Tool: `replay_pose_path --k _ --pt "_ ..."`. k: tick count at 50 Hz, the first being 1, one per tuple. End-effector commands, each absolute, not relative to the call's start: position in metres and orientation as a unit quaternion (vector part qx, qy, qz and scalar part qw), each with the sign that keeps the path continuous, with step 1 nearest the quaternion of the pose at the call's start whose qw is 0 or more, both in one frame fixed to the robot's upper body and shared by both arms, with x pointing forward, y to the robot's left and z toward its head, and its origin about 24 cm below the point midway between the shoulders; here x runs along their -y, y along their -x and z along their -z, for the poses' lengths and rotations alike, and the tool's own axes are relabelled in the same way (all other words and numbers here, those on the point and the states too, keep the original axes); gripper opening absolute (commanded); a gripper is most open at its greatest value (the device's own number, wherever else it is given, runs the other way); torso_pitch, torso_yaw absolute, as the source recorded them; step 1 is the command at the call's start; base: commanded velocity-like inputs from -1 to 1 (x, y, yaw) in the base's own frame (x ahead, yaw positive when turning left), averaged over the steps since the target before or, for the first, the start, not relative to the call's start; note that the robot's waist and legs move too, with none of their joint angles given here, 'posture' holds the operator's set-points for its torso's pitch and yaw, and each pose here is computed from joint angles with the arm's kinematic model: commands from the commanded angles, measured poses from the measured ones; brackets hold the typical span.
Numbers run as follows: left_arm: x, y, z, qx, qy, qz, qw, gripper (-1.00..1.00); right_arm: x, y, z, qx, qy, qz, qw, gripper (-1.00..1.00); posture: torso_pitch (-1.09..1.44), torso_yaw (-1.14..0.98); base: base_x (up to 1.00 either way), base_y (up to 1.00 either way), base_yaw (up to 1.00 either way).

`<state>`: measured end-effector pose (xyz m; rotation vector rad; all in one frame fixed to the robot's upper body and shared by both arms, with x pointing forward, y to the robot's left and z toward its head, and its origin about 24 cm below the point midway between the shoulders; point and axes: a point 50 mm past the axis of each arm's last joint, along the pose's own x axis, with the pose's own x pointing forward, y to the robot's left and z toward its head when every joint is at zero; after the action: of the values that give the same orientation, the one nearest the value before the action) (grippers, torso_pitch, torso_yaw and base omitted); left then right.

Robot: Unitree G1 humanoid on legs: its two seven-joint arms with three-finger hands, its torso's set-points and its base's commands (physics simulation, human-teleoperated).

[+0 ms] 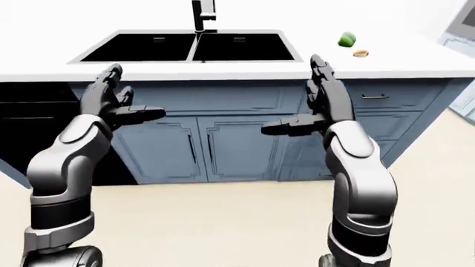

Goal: Turn the sink spout to the right.

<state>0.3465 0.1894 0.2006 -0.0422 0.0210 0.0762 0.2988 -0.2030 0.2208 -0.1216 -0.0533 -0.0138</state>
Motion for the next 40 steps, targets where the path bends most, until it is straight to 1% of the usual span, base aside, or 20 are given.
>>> replay_pose_path --k 1,5,8,16,22,40 --pt "-0.192 -0.35 -0.23 0.023 0.013 -0.05 0.998 1.0 0.206 -0.299 -0.24 0.033 0.062 0.005 0.998 1.0 0.0 0.0 0.0 0.0 0.0" --pt "-0.19 -0.361 -0.258 0.04 -0.013 -0.064 0.997 1.0 0.21 -0.312 -0.268 0.025 0.086 0.016 0.996 1.0 0.0 0.0 0.0 0.0 0.0" --pt "-0.193 -0.37 -0.264 0.037 -0.015 -0.076 0.996 1.0 0.212 -0.317 -0.276 0.014 0.089 0.014 0.996 1.0 0.0 0.0 0.0 0.0 0.0" --pt "-0.2 -0.372 -0.276 0.04 -0.011 -0.089 0.995 1.0 0.214 -0.316 -0.289 0.011 0.105 0.025 0.994 1.0 0.0 0.0 0.14 0.0 0.0" --pt "-0.197 -0.37 -0.284 0.047 -0.018 -0.088 0.995 1.0 0.211 -0.317 -0.296 0.011 0.111 0.025 0.993 1.0 0.0 0.0 0.22 0.0 0.0" --pt "-0.197 -0.368 -0.287 0.047 -0.018 -0.088 0.995 1.0 0.212 -0.315 -0.3 0.013 0.107 0.027 0.994 1.0 0.0 0.0 0.22 0.0 0.0"
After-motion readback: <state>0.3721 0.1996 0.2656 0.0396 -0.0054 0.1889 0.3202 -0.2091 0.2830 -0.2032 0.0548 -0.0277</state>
